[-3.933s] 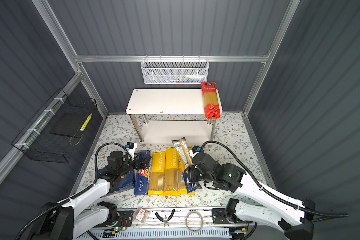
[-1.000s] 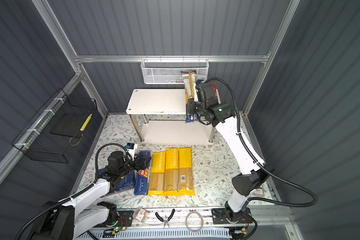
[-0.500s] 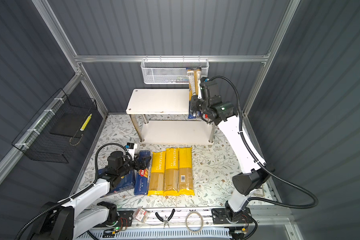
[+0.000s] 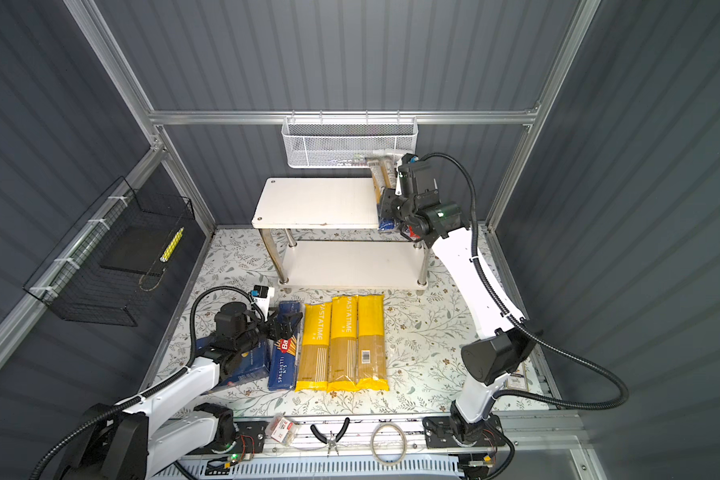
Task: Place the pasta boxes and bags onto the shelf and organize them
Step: 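Set the clear-wrapped bag upright beside the red bag and release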
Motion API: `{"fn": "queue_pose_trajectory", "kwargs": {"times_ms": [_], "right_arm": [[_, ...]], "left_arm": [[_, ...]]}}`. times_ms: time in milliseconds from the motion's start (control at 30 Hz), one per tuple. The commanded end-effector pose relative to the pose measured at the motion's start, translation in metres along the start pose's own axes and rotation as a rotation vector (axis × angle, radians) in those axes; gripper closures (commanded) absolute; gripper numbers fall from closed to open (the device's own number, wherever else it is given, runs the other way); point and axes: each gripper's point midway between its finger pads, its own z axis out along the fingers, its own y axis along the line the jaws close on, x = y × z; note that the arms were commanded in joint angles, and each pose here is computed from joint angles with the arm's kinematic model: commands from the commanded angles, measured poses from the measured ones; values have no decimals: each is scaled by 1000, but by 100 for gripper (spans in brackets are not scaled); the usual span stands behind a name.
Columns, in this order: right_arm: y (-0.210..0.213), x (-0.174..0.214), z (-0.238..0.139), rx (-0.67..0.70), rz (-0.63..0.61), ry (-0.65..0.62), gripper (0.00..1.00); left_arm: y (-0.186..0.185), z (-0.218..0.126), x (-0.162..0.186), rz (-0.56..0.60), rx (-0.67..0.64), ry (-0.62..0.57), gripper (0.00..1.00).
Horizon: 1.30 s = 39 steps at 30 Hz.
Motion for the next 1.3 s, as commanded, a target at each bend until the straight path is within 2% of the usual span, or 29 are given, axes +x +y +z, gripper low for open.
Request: {"fn": "queue_pose_trajectory", "kwargs": {"times_ms": [0, 233, 467, 600, 700, 967, 1033, 1267], "right_arm": [[12, -38, -15, -52, 19, -144, 59], [23, -39, -22, -107, 20, -137, 57], [36, -36, -36, -136, -21, -122, 44], [49, -36, -57, -153, -100, -124, 40], [54, -32, -79, -141, -153, -119, 32], [40, 3, -115, -100, -241, -79, 23], [33, 13, -116, -82, -253, -59, 17], [29, 43, -110, -101, -279, 50, 8]], "left_arm": [[-5, -3, -7, 2, 16, -20, 1], [-5, -3, -7, 2, 16, -20, 1], [-5, -3, -7, 2, 15, -20, 1], [-5, -4, -7, 2, 16, -21, 1], [0, -4, -8, 3, -15, -28, 1], [5, -4, -7, 6, -44, -22, 1], [5, -5, -7, 8, -46, -24, 1], [6, -6, -7, 7, -50, -28, 1]]}}
